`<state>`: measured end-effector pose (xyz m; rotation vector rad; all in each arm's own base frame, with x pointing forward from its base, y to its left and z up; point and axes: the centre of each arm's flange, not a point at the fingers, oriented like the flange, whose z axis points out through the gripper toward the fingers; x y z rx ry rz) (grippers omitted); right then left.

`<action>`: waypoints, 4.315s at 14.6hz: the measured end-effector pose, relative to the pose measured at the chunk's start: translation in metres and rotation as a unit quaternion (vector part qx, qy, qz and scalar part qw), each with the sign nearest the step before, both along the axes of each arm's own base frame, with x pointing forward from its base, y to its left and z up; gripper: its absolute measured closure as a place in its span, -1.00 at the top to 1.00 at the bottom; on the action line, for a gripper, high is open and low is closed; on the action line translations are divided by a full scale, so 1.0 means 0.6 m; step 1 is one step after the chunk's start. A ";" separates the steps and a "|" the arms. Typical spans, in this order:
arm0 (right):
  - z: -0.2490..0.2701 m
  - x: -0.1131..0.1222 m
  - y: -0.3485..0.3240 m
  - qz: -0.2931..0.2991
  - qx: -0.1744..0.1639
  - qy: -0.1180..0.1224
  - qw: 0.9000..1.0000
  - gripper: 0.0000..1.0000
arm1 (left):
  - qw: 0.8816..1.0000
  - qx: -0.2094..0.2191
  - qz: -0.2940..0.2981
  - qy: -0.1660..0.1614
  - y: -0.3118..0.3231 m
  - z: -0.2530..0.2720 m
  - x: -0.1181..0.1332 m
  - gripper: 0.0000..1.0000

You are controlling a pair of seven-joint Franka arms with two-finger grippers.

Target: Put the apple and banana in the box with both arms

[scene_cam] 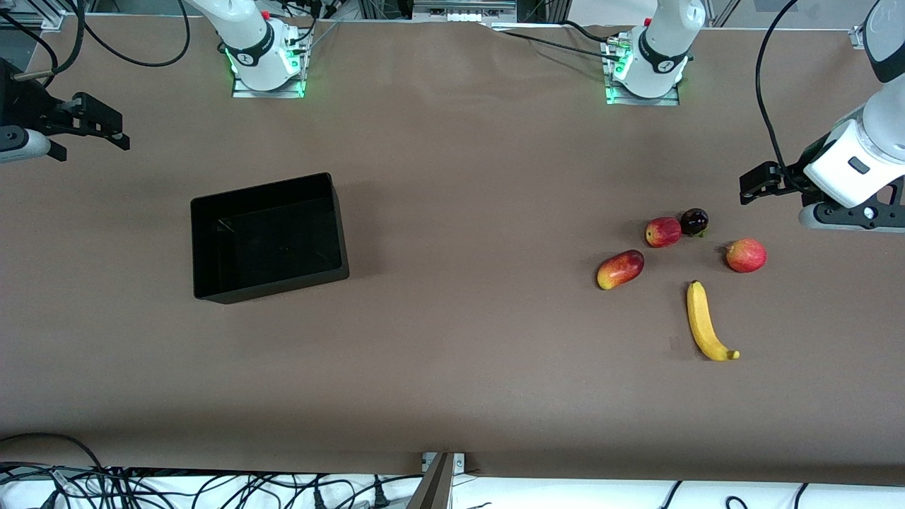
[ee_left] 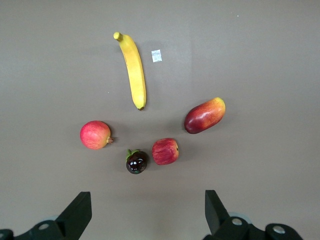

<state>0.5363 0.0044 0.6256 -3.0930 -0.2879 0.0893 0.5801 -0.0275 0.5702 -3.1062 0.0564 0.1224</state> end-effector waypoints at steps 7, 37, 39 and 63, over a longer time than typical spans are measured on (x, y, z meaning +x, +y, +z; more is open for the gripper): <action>0.001 -0.001 -0.003 -0.008 0.000 0.000 1.000 1.00 | 1.000 0.000 0.003 0.006 0.000 -0.005 0.000 1.00; -0.644 0.050 -0.118 -0.013 -0.009 0.038 0.999 0.10 | 0.995 0.004 0.025 0.101 -0.019 -0.376 0.055 1.00; -0.635 0.056 -0.114 -0.012 -0.005 0.039 0.999 -0.30 | 0.995 0.003 0.038 0.096 -0.011 -0.461 0.039 1.00; -0.576 0.037 0.482 -0.089 0.102 0.071 0.988 -0.89 | 0.992 -0.008 0.073 0.100 0.012 -0.617 -0.101 1.00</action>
